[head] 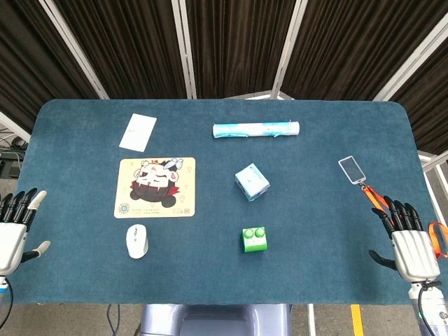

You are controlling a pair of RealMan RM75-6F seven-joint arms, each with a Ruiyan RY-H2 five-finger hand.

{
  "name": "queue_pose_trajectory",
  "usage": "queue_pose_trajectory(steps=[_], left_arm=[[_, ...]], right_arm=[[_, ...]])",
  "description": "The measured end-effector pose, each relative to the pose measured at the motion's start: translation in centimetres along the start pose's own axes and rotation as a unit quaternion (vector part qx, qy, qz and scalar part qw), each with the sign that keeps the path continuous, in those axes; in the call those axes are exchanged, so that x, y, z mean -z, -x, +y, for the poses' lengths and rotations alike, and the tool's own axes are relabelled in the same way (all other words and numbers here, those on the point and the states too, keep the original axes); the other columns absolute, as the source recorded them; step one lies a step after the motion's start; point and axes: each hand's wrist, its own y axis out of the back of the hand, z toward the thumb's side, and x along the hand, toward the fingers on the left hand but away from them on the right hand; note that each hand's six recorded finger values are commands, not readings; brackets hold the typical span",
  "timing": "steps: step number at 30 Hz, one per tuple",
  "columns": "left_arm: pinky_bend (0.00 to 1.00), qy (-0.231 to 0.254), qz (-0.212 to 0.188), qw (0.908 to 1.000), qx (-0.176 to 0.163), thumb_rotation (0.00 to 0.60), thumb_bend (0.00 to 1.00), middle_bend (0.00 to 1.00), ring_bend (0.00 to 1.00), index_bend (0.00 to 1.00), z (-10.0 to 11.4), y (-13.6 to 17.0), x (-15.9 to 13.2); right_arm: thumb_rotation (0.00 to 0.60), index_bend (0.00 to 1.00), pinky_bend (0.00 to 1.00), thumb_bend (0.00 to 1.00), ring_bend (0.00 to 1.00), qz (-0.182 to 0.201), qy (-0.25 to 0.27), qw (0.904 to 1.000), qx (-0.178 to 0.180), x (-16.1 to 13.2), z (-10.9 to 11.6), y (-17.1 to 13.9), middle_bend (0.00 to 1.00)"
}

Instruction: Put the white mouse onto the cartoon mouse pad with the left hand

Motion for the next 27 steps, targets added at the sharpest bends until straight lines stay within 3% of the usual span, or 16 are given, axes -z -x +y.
queue_pose_trajectory(steps=[10, 16, 20, 23, 27], left_arm=[[0.00, 0.000, -0.013, 0.9999, 0.005, 0.600, 0.16, 0.00, 0.00, 0.07, 0.0, 0.0, -0.3], [0.00, -0.006, -0.040, 0.9989, 0.025, 0.600, 0.16, 0.00, 0.00, 0.17, -0.3, -0.2, -0.8], [0.00, -0.055, -0.100, 0.9928, 0.035, 0.600, 0.16, 0.00, 0.00, 0.25, 0.4, -1.7, -2.2], [0.00, -0.101, -0.161, 0.9809, 0.039, 0.600, 0.16, 0.00, 0.00, 0.25, 1.1, -3.2, -4.2], [0.00, -0.126, -0.214, 0.9670, 0.058, 0.600, 0.16, 0.00, 0.00, 0.26, 1.3, -4.4, -6.0]], right_arm=[[0.600, 0.16, 0.00, 0.13, 0.00, 0.000, 0.002, 1.0000, 0.000, 0.1, 0.0, 0.0, 0.00], [0.600, 0.16, 0.00, 0.13, 0.00, -0.001, 0.004, 1.0000, 0.001, 0.1, 0.1, -0.1, 0.00], [0.600, 0.16, 0.00, 0.13, 0.00, 0.000, 0.004, 1.0000, 0.004, 0.0, 0.1, -0.1, 0.00], [0.600, 0.16, 0.00, 0.13, 0.00, 0.000, 0.005, 1.0000, 0.004, 0.1, 0.1, -0.1, 0.00], [0.600, 0.16, 0.00, 0.13, 0.00, -0.001, 0.007, 1.0000, 0.004, 0.1, 0.1, -0.2, 0.00]])
